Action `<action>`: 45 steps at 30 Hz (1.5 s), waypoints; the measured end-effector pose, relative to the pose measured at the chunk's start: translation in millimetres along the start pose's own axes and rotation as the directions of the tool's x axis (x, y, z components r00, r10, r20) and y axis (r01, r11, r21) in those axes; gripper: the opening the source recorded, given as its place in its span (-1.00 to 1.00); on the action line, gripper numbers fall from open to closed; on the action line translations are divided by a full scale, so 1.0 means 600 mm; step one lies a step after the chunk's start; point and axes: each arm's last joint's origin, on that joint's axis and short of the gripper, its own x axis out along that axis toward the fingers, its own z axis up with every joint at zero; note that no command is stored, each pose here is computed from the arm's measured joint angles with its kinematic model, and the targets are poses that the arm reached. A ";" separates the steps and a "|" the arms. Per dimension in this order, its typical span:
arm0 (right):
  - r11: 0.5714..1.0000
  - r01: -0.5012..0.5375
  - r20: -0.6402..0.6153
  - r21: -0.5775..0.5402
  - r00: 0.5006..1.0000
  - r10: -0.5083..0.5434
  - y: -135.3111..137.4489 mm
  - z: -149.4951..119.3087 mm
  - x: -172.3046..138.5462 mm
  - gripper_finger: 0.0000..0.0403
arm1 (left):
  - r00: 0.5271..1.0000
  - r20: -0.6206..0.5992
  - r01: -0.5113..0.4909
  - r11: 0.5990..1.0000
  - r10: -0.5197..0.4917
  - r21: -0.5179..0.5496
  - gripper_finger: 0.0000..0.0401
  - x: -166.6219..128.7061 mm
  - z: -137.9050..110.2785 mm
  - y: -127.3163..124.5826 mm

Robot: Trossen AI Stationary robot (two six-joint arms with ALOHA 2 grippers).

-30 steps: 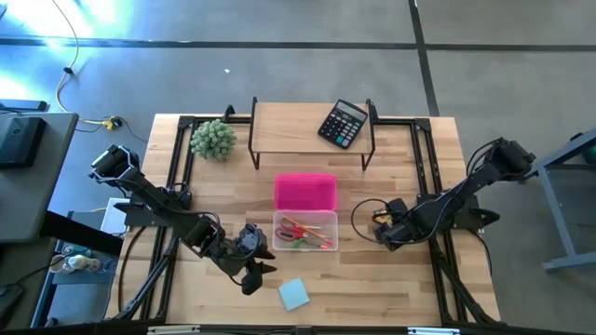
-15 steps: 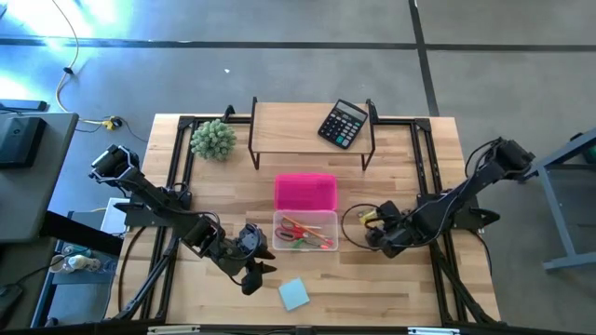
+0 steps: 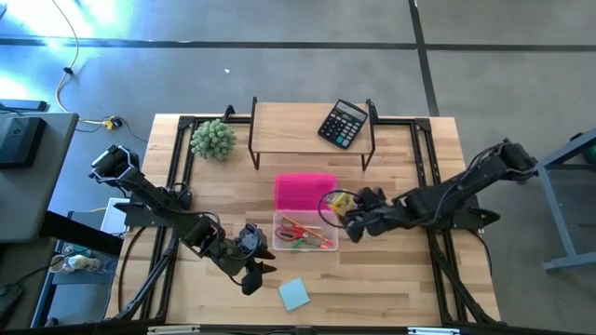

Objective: Pack school essentials
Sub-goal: Put the crayon box into the supply box

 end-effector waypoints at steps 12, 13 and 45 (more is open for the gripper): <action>0.940 -0.141 0.107 -0.310 0.978 0.182 0.028 0.037 0.048 0.31 | 1.000 0.005 0.001 1.000 -0.001 -0.001 -0.22 0.000 0.001 0.000; 0.933 -0.144 0.096 -0.329 0.978 0.184 0.030 0.035 0.057 0.31 | 1.000 0.006 0.003 1.000 -0.003 -0.002 -0.22 0.000 0.001 -0.001; 0.843 -0.243 -0.185 -0.480 0.967 0.174 0.026 -0.023 0.166 0.34 | 1.000 0.015 0.007 1.000 -0.007 -0.006 -0.22 0.000 0.002 -0.002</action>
